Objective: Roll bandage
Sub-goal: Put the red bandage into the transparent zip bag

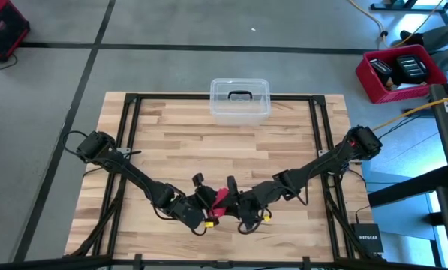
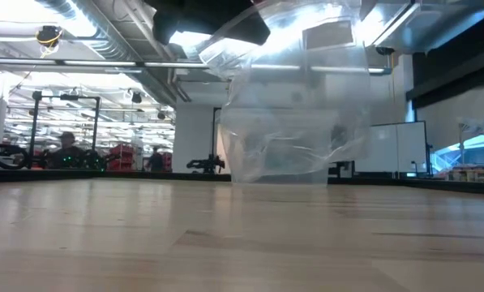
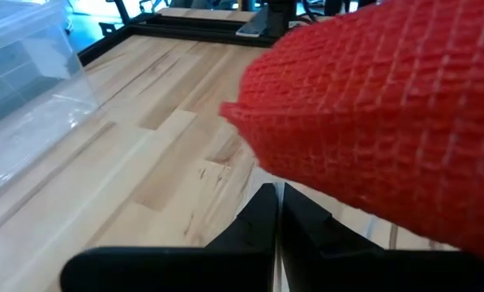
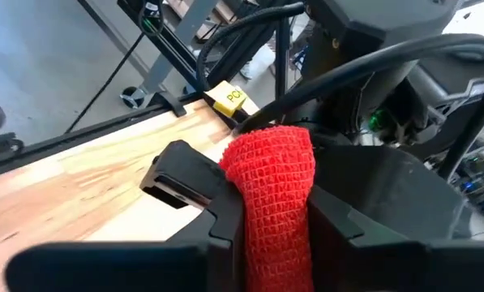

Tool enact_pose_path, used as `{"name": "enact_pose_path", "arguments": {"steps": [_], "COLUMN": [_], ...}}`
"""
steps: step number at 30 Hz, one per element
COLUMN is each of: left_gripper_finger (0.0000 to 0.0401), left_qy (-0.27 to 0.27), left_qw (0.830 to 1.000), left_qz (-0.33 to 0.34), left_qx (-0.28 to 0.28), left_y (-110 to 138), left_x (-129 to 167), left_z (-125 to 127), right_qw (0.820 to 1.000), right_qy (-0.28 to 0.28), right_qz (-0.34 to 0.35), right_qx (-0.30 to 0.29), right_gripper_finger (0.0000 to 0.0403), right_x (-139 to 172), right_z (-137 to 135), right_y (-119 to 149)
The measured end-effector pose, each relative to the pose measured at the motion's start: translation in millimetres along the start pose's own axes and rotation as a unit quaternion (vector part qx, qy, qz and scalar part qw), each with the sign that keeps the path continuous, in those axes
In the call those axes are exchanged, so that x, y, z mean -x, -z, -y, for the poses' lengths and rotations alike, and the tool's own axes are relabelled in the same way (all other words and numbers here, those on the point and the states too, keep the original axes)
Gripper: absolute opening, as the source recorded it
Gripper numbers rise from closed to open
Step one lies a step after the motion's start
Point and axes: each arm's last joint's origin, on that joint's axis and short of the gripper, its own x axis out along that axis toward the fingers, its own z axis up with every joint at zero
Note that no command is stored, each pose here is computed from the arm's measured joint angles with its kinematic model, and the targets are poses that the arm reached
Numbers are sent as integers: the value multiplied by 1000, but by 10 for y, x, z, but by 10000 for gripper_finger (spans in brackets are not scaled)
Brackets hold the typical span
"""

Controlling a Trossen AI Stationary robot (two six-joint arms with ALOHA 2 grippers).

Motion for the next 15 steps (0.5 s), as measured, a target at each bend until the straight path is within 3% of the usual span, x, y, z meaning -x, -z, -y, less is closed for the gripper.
{"name": "enact_pose_path", "arguments": {"steps": [9,15], "left_gripper_finger": [1,1], "left_qy": [-27,-43], "left_qw": [1000,999], "left_qz": [12,15], "left_qx": [9,2], "left_y": [-1,11], "left_x": [1,-2], "left_z": [-18,-31], "right_qw": [999,995], "right_qy": [-4,-4], "right_qz": [-19,-51], "right_qx": [-32,-88], "right_gripper_finger": [86,87], "right_x": [20,29], "right_z": [-111,-140], "right_y": [-45,-8]}}
